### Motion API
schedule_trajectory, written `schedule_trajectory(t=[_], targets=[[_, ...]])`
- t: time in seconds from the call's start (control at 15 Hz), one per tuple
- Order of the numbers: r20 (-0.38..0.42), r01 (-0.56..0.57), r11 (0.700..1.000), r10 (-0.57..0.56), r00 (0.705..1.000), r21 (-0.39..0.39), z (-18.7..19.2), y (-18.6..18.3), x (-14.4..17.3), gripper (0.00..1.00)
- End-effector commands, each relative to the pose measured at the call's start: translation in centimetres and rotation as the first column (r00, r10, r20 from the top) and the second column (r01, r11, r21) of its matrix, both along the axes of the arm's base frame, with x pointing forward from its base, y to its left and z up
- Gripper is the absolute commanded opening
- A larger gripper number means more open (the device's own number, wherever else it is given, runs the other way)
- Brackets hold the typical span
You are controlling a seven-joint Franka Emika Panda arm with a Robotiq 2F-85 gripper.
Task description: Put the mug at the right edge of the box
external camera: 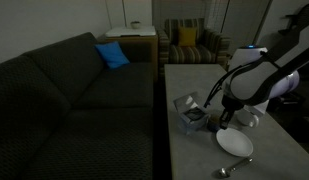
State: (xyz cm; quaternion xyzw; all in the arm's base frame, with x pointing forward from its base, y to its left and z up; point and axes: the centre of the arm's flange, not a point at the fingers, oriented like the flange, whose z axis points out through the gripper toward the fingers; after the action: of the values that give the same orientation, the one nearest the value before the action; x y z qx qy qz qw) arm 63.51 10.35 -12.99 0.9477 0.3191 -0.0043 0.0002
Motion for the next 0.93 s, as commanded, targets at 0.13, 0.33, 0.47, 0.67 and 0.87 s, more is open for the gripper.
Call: schedule_trajectory(t=[0.13, 0.33, 0.47, 0.67, 0.87], targets=[[0.009, 0.022, 1.000, -0.022, 1.000, -0.006, -0.2, -2.3, 2.2, 0.03], [0.007, 0.022, 1.000, -0.022, 1.000, -0.010, -0.8, -2.2, 3.2, 0.03], [-0.003, 0.022, 1.000, -0.022, 1.000, -0.010, -1.2, -2.2, 3.9, 0.03], [-0.026, 0.027, 1.000, -0.027, 0.999, -0.014, -1.5, -2.3, 4.7, 0.03], [-0.033, 0.004, 1.000, -0.005, 0.999, -0.031, -1.4, -2.3, 4.9, 0.03]])
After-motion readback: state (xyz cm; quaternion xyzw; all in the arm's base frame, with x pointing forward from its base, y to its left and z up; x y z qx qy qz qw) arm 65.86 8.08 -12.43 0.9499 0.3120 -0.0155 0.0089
